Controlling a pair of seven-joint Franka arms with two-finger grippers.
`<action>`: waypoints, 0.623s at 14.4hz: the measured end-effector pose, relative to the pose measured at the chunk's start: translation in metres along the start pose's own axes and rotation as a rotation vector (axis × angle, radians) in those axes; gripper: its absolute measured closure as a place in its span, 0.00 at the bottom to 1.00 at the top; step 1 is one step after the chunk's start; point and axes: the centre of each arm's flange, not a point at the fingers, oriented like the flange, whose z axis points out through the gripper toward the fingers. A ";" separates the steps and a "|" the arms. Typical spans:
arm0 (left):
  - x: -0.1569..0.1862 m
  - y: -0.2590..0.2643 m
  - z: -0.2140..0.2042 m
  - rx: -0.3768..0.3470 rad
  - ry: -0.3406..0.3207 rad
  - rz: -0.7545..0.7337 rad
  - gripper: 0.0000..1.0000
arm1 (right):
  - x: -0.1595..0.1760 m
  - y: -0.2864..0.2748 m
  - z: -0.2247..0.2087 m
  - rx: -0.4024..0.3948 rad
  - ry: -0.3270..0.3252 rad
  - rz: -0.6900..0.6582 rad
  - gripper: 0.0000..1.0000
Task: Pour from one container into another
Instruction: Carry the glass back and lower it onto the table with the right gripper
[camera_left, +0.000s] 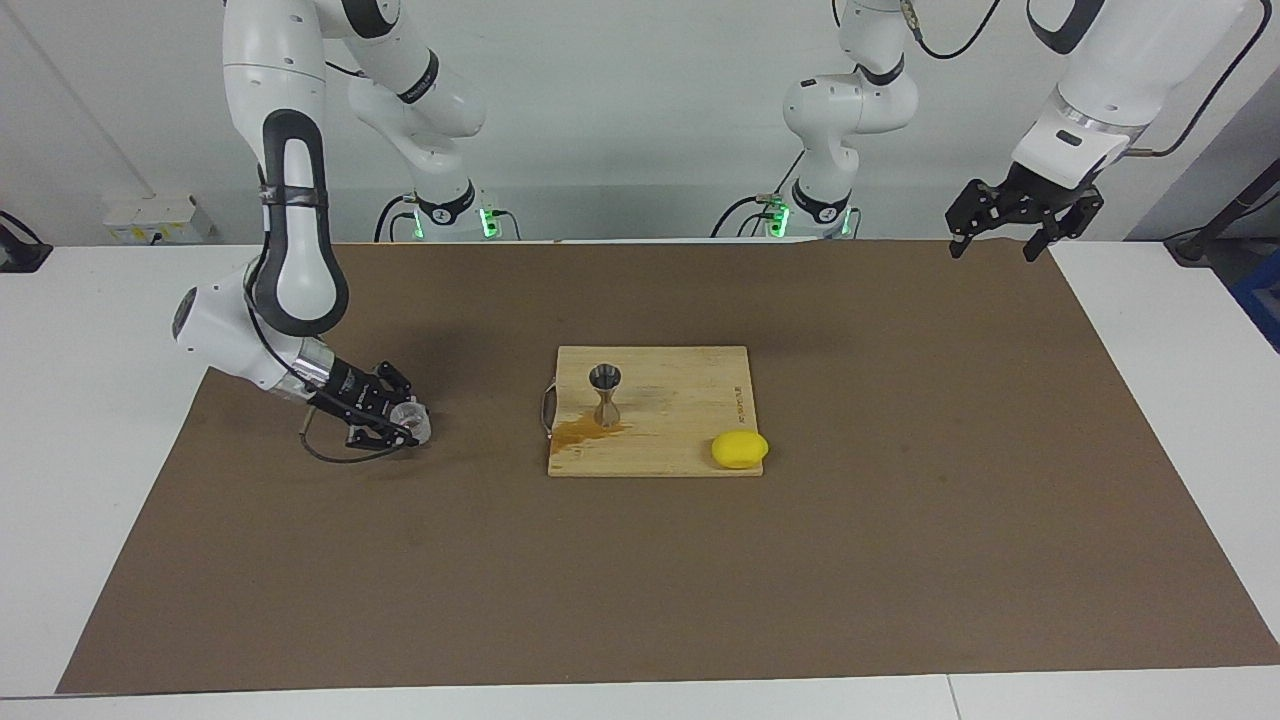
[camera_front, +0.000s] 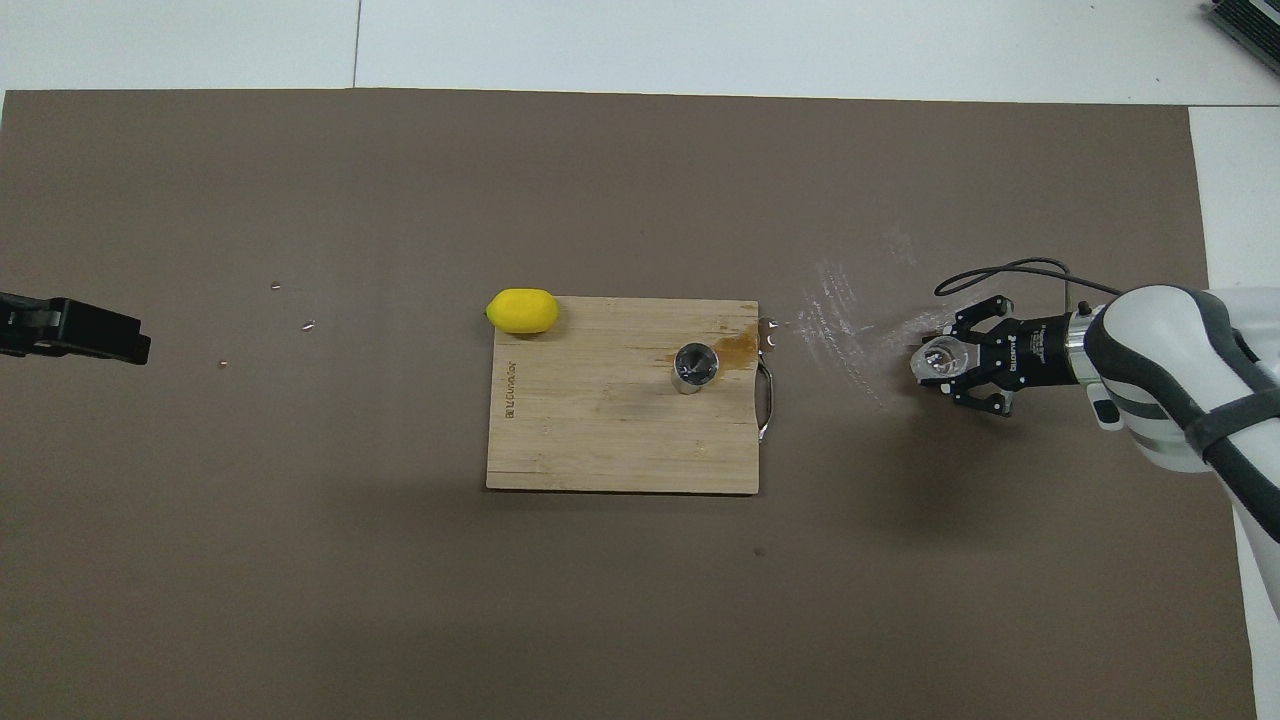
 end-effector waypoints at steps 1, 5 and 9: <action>0.000 0.000 0.000 0.000 0.000 0.000 0.00 | 0.002 0.000 -0.001 0.000 -0.005 -0.002 0.49; 0.000 0.000 0.000 0.000 0.000 0.000 0.00 | -0.001 -0.001 -0.001 -0.001 -0.008 -0.022 0.44; 0.000 0.000 0.000 0.000 0.000 0.000 0.00 | -0.007 -0.002 -0.007 0.009 -0.006 -0.060 0.03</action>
